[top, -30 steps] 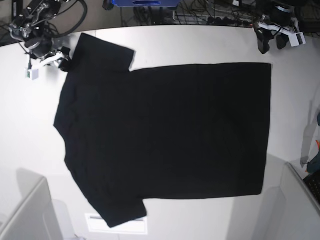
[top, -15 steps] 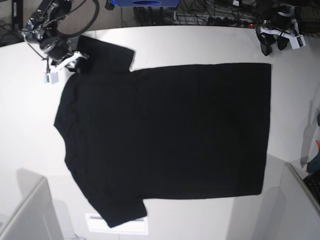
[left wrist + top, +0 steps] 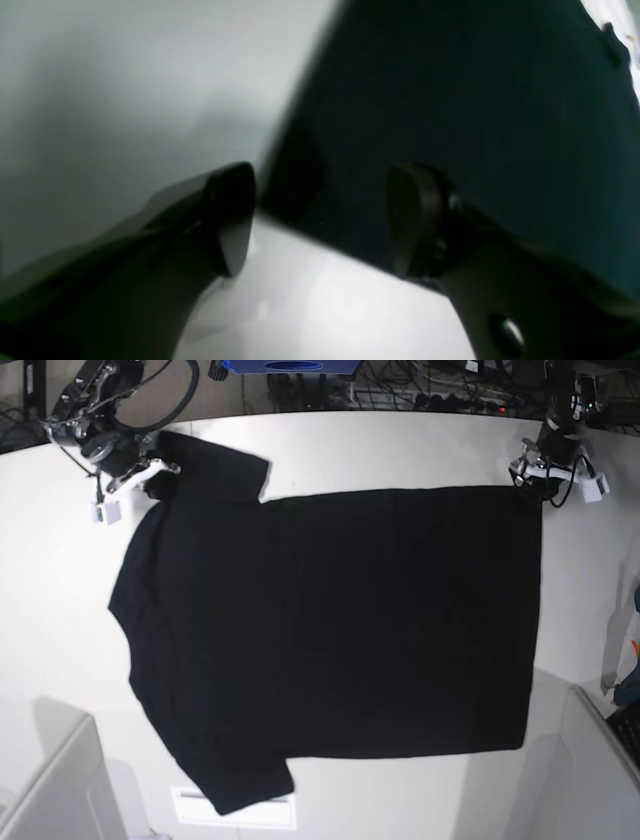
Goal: Fold the T-shirt properly
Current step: 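Grasp the black shirt's shoulder corners with left and right grippers, then lift the shoulders and drag the shirt toward the robot, flattening it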
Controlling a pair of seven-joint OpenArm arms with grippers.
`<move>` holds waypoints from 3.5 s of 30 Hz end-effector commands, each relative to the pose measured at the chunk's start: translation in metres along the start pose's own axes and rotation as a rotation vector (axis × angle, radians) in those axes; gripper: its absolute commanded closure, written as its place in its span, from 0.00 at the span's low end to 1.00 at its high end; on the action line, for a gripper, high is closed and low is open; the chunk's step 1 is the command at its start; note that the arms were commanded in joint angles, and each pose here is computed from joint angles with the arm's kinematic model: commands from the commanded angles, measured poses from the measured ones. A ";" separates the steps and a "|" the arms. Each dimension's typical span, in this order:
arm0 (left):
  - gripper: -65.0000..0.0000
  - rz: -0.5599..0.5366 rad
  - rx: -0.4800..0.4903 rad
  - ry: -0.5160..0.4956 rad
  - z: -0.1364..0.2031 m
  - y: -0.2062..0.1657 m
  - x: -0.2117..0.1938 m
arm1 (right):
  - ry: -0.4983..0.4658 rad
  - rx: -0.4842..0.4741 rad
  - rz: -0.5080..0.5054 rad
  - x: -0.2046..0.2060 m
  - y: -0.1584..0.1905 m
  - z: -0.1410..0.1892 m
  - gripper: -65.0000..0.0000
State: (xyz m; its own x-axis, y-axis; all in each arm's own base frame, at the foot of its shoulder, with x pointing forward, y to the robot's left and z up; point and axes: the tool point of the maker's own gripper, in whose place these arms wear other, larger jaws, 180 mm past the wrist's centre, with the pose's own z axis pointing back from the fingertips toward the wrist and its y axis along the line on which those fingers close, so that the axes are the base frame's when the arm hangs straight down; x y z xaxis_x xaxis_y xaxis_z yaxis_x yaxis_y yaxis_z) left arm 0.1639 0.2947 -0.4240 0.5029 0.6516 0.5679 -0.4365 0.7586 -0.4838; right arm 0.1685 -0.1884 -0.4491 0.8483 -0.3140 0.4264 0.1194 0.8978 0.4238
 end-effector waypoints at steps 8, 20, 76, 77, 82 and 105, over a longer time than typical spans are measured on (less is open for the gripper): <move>0.56 0.010 0.016 0.070 0.001 0.002 -0.015 | 0.103 -0.055 0.014 -0.022 -0.011 0.003 1.00; 1.00 -0.068 -0.004 0.064 0.009 -0.011 -0.011 | 0.040 -0.108 0.097 -0.002 -0.009 0.028 1.00; 1.00 -0.144 -0.075 0.049 -0.051 -0.119 0.103 | -0.136 0.041 0.010 0.211 0.019 -0.023 1.00; 1.00 -0.137 -0.076 0.052 -0.054 -0.118 0.104 | -0.137 0.039 0.022 0.214 0.019 -0.024 1.00; 1.00 -0.109 -0.078 0.074 -0.063 -0.117 0.102 | -0.141 0.047 0.013 0.213 0.018 -0.034 1.00; 0.38 -0.051 -0.032 -0.076 -0.027 -0.095 0.128 | -0.434 -0.089 -0.201 0.222 -0.035 0.039 0.62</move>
State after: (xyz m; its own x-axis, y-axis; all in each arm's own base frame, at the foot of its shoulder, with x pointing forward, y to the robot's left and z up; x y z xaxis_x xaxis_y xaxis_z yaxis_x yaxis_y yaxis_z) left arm 0.2918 0.3072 -0.3235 0.4558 0.6188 0.6398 -0.3903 0.7850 -0.4811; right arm 0.3259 -0.3008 -0.3494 0.5289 -0.5838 0.6160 0.3467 0.8111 0.4711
